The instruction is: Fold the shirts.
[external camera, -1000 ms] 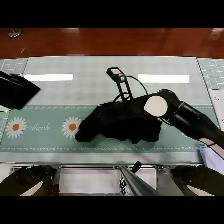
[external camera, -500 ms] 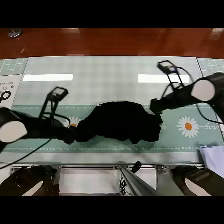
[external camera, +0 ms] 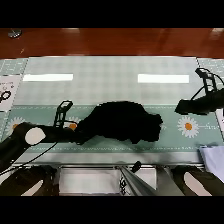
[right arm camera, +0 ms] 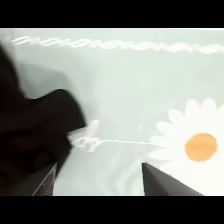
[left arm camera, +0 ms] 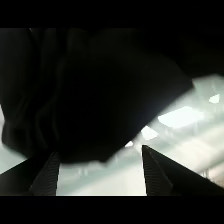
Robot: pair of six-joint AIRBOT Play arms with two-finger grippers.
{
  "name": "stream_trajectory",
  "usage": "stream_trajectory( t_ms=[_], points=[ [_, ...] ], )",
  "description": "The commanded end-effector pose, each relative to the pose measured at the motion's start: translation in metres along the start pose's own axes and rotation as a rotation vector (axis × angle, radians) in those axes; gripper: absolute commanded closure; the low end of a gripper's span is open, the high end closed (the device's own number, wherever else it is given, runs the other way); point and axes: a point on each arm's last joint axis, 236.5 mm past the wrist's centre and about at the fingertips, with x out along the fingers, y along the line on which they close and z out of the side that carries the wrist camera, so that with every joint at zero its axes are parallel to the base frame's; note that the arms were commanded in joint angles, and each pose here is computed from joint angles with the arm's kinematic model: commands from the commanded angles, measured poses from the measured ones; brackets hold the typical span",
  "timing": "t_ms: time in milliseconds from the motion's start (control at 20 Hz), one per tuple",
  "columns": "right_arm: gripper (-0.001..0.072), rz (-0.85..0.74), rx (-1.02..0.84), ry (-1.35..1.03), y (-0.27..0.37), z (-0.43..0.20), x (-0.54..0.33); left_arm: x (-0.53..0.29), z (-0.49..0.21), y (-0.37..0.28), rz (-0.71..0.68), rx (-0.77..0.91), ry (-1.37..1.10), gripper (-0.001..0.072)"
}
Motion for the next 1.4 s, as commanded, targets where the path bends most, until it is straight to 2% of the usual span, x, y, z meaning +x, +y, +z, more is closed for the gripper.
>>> stream_trajectory(
  t_ms=[0,50,100,150,300,450,550,900,1100,1200,1350],
  points=[
    [0.0122,0.051,0.071,-0.004,-0.013,-0.003,-0.004,0.025,0.015,0.011,0.02,-0.043,-0.03,0.0175],
    [0.0122,0.066,0.089,-0.008,-0.015,-0.002,-0.005,0.033,0.012,0.016,0.033,-0.035,-0.006,0.0355],
    [0.0122,0.075,0.101,-0.013,-0.017,-0.002,-0.006,0.041,0.007,0.021,0.044,-0.01,0.026,0.0588],
    [0.0122,0.078,0.103,-0.006,-0.019,-0.005,-0.006,0.045,0.001,0.024,0.051,0.014,0.058,0.0682],
    [0.0137,0.104,0.073,0.091,-0.018,-0.036,0.017,0.045,-0.003,0.024,0.051,0.024,0.074,0.0682],
    [0.0135,0.365,0.061,0.095,0.038,-0.054,0.045,0.034,0.002,0.015,0.034,0.042,0.067,0.0682],
    [0.0135,0.456,0.101,0.064,0.056,-0.056,0.058,0.025,0.006,0.008,0.021,0.056,0.056,0.0682],
    [0.0135,0.466,0.168,0.127,0.065,-0.098,0.098,0.015,0.007,0.002,0.006,0.036,0.038,0.0682],
    [0.0135,0.54,0.182,0.101,0.101,-0.1,0.108,0.015,0.006,0.0,-0.004,0.02,0.039,0.0682],
    [0.0136,0.529,0.161,0.093,0.114,-0.101,0.113,0.015,0.007,0.0,-0.004,0.02,0.038,0.0682],
    [0.0144,0.491,0.222,0.066,0.126,-0.093,0.121,0.015,0.01,-0.001,-0.007,0.018,0.024,0.0682]
  ],
)
